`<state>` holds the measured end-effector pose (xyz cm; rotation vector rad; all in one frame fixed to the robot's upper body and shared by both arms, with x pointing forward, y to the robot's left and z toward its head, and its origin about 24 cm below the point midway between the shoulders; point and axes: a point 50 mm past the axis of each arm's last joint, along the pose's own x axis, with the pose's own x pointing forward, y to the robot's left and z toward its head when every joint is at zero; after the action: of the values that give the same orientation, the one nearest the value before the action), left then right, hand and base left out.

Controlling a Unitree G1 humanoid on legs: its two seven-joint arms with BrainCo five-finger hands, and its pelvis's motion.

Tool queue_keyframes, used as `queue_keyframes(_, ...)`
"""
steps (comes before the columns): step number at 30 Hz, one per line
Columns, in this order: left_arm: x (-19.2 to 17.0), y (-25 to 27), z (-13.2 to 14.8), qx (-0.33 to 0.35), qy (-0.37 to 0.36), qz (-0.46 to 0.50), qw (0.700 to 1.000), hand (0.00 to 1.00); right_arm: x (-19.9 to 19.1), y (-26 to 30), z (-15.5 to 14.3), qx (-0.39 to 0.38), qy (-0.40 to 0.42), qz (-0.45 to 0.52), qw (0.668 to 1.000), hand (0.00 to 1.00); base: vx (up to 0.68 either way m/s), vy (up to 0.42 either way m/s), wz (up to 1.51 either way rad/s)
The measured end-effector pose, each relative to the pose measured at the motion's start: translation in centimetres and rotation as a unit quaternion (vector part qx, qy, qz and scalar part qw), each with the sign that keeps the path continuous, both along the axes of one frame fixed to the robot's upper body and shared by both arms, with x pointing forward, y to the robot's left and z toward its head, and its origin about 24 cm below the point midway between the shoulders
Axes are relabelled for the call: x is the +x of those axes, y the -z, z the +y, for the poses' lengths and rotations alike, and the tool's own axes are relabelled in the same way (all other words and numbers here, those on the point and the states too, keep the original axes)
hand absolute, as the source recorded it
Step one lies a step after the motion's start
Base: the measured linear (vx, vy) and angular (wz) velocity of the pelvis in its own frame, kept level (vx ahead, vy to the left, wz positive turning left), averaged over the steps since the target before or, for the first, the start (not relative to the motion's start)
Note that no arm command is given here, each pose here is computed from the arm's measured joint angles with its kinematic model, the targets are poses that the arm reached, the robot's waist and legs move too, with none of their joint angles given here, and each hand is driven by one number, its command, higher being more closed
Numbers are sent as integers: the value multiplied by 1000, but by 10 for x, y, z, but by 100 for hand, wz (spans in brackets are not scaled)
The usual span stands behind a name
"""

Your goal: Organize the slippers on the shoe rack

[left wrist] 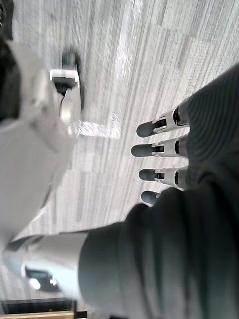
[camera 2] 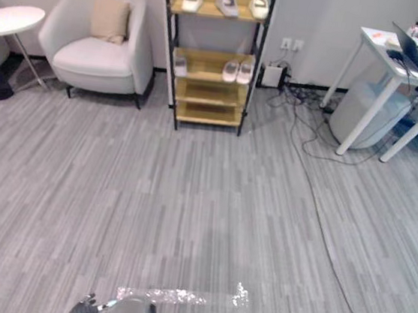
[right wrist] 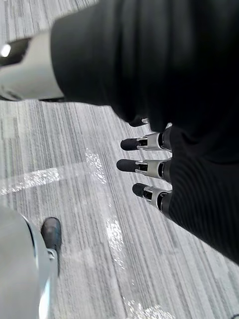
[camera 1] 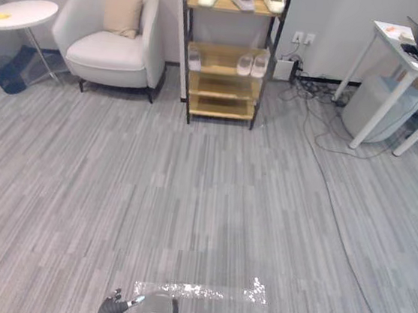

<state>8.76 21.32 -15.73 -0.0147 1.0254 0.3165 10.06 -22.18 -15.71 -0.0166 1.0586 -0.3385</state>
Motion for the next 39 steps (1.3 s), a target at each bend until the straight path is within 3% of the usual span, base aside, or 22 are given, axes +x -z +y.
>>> queue_keyframes(2,-4,2,-4,-8,-14,4,1000,0,8,-2,2,-2,-11,-8,1000,0,378,307,-69)
queue_keyframes(5,0,-1,6,4,-20,-7,1000,0,16,1,28,28,-28,-16,999,0,464,215,-29)
queue_keyframes(11,-10,-1,14,15,-19,6,1000,0,19,1,42,49,-37,-21,998,0,455,116,-10)
queue_keyframes(22,19,-5,3,6,-4,-23,1000,0,39,-9,28,22,-71,-55,996,0,519,-124,20)
queue_keyframes(26,14,2,-26,-41,-29,-20,999,0,40,-10,16,7,-71,-51,996,0,521,-242,28)
queue_keyframes(30,25,-3,-24,-47,-64,-47,996,0,32,-7,21,11,-57,-45,997,0,393,-163,35)
queue_keyframes(39,39,-10,-23,-46,-58,-82,994,0,32,-5,26,19,-41,-35,998,0,323,33,-17)
